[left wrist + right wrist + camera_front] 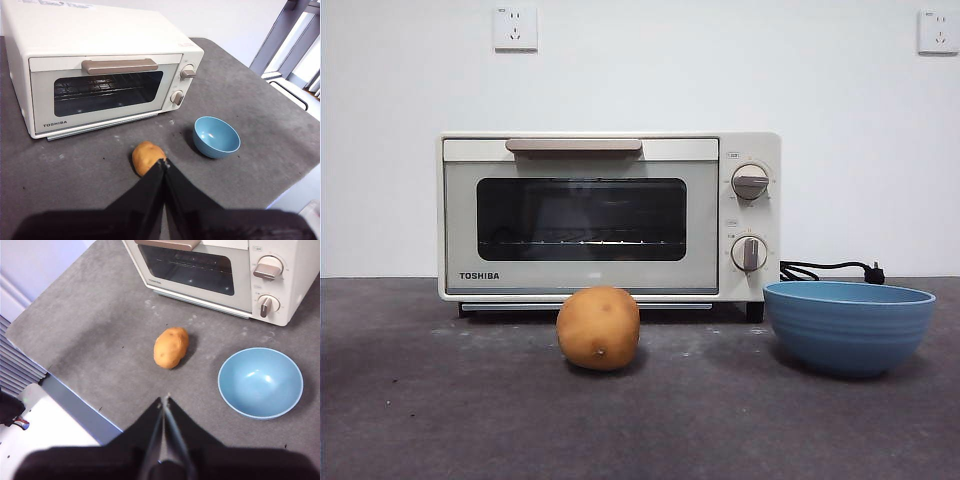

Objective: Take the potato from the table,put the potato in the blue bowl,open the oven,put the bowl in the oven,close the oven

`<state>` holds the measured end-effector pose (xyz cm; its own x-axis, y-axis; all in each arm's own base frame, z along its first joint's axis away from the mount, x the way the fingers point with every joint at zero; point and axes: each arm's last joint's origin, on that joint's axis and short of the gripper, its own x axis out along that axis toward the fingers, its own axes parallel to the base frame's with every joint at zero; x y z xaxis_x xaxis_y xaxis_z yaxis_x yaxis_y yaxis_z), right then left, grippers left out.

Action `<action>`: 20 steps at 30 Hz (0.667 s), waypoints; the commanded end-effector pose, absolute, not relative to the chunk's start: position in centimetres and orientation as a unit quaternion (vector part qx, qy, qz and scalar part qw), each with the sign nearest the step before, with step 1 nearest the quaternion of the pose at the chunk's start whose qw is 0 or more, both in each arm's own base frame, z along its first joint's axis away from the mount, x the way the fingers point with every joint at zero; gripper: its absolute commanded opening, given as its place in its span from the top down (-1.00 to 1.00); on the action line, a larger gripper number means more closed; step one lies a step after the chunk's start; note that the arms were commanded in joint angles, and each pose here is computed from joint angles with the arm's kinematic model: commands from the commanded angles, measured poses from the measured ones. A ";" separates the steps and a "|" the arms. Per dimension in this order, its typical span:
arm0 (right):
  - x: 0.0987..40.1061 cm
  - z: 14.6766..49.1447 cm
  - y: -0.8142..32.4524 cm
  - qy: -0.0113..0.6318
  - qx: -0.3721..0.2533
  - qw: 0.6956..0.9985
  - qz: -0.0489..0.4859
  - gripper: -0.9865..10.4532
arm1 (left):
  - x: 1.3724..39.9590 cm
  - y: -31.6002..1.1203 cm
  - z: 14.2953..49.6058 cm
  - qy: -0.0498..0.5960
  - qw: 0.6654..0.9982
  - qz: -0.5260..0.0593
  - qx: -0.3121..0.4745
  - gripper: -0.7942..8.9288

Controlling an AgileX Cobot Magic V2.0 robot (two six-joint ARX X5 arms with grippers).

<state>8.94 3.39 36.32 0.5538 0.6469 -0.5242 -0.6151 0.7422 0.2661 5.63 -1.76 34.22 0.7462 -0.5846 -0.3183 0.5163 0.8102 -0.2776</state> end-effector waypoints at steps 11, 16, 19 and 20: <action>9.0 36.5 3.6 0.307 0.039 0.879 0.362 -0.43 | 5.6 -1.8 34.3 0.194 0.931 -0.299 -0.078 0.85; 9.6 36.4 3.9 0.319 0.049 0.873 0.365 -0.43 | 5.6 -1.8 34.3 0.193 0.931 -0.299 -0.078 0.85; 10.3 36.2 4.4 0.329 0.054 0.862 0.383 -0.43 | 5.6 -1.8 34.3 0.193 0.931 -0.299 -0.078 0.85; 10.7 36.2 4.7 0.333 0.057 0.856 0.391 -0.39 | 5.6 -1.8 34.3 0.193 0.931 -0.299 -0.078 0.85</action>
<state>10.48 4.50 36.09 0.4811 0.6975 -0.5311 -0.6317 0.6958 0.3416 5.63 -1.76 34.22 0.7465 -0.5843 -0.3184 0.5170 0.8105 -0.2754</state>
